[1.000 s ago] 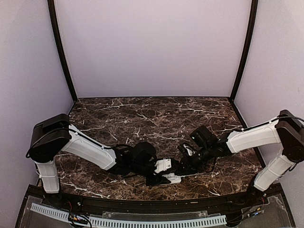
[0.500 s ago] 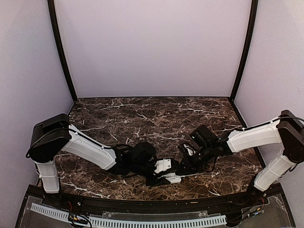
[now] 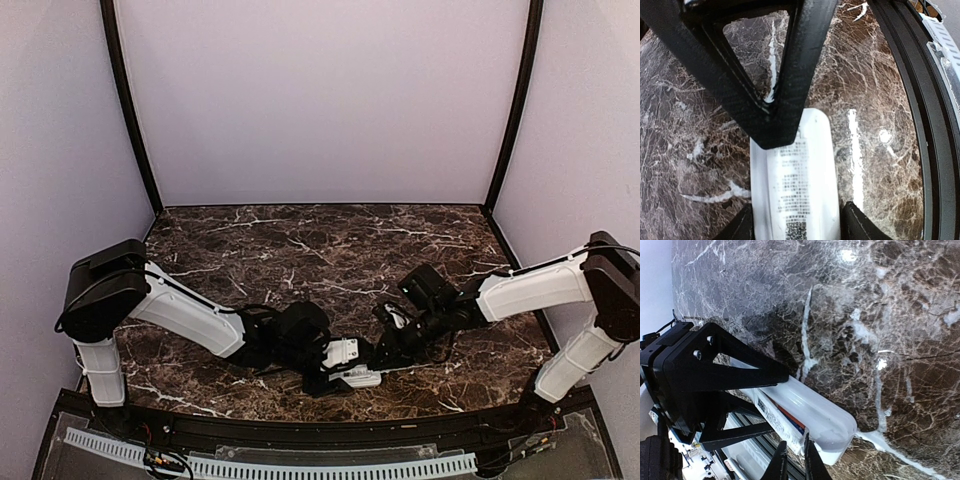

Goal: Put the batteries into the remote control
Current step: Place the battery cover on the remote control without the battery cover, then press the battery cover on the remote control.

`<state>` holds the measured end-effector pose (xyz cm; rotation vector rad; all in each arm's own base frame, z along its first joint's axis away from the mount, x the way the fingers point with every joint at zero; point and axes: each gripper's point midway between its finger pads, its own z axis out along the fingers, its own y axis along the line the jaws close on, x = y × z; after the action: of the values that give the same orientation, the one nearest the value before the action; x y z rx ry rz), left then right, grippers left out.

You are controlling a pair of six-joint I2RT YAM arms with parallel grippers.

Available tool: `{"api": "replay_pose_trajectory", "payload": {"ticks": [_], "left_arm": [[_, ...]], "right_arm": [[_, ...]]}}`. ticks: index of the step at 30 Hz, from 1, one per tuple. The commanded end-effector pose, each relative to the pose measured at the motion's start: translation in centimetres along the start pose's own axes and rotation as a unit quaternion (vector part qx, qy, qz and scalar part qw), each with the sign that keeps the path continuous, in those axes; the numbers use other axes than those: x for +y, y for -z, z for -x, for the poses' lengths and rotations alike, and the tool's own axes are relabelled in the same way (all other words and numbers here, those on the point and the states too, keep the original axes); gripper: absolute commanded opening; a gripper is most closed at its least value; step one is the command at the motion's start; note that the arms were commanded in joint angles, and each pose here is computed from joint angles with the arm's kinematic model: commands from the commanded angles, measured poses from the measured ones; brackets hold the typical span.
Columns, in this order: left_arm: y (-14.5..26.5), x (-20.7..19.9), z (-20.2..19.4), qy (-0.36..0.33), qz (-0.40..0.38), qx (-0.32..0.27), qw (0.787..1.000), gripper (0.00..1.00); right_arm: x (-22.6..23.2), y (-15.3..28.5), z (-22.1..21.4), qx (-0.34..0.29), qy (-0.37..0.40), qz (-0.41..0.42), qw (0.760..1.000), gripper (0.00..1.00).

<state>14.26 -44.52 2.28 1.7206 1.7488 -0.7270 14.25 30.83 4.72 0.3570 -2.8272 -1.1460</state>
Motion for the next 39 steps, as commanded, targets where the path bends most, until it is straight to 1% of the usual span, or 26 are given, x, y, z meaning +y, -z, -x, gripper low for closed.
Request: {"api": "replay_pose_trajectory", "payload": {"ticks": [1, 5, 13, 17, 23, 27, 31, 39], "left_arm": [[1.4, 0.0, 0.3, -0.003, 0.009, 0.011, 1.000, 0.58], [2.2, 0.0, -1.3, 0.006, 0.026, 0.026, 0.999, 0.60], [2.7, -0.2, -2.6, 0.018, 0.032, 0.039, 0.999, 0.61], [2.8, 0.0, -3.4, 0.016, 0.041, 0.048, 0.998, 0.62], [2.7, -0.2, -3.3, 0.017, 0.035, 0.042, 0.998, 0.57], [2.7, -0.3, -3.3, 0.016, 0.033, 0.042, 0.998, 0.55], [2.6, -0.3, -3.3, 0.014, 0.034, 0.042, 0.998, 0.53], [2.5, -0.3, -3.2, 0.015, 0.031, 0.040, 0.999, 0.52]], "right_arm": [[-0.1, 0.3, -0.4, -0.005, 0.001, -0.007, 1.000, 0.11], [-0.4, 0.5, -0.5, -0.005, 0.001, -0.017, 1.000, 0.11], [-0.3, 0.7, -0.5, -0.007, 0.001, -0.018, 1.000, 0.14], [-0.4, 0.6, -0.8, -0.002, -0.003, -0.016, 1.000, 0.13], [-0.5, 0.3, -0.9, 0.002, -0.009, -0.012, 1.000, 0.11], [-0.1, -0.1, -0.8, 0.007, -0.010, -0.003, 1.000, 0.09], [0.1, -0.3, -0.7, 0.009, -0.010, -0.001, 1.000, 0.09], [0.0, -0.3, -0.7, 0.009, -0.014, -0.003, 1.000, 0.05]]}}
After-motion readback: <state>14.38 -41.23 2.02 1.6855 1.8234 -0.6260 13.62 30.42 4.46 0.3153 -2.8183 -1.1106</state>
